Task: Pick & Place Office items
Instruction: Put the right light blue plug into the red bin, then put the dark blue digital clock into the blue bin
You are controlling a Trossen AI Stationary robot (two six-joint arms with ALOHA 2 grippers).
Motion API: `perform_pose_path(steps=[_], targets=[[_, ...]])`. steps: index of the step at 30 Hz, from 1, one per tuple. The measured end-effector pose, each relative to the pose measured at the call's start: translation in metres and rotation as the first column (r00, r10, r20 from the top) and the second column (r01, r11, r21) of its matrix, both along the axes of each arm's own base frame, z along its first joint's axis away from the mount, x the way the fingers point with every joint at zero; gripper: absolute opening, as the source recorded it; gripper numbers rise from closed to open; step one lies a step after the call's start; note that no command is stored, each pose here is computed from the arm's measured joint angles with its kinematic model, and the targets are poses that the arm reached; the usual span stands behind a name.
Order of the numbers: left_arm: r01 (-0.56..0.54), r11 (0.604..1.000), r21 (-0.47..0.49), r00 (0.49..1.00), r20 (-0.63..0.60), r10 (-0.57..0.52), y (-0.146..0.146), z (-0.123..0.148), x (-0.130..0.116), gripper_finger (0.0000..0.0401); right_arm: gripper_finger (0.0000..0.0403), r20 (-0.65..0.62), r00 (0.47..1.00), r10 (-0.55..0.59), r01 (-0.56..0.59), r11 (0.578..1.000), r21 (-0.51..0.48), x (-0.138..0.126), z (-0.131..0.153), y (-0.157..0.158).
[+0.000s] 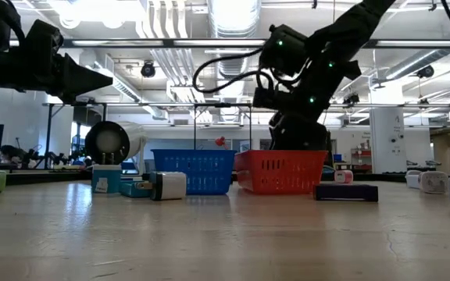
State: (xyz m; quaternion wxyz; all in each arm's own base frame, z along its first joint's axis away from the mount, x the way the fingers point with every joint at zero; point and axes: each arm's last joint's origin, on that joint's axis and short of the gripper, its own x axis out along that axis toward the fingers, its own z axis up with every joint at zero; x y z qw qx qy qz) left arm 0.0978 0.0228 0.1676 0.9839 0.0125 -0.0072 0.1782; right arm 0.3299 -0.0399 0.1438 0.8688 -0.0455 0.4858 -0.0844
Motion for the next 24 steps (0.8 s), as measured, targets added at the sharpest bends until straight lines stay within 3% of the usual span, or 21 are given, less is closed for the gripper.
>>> perform_pose_path(steps=[13,24], targets=[[0.0,1.0,-0.001,1.0,-0.002,0.0,0.0,-0.0001,0.0001,0.0009,0.0127,-0.016,1.0,0.007,-0.007,1.0,0.002,0.0022,-0.0059,-0.0002],[0.0,1.0,-0.022,1.0,0.002,0.0,0.0001,-0.0005,0.0002,0.0009,0.0211,0.015,1.0,-0.004,0.004,1.0,0.0,0.0028,-0.0021,-0.0007]])
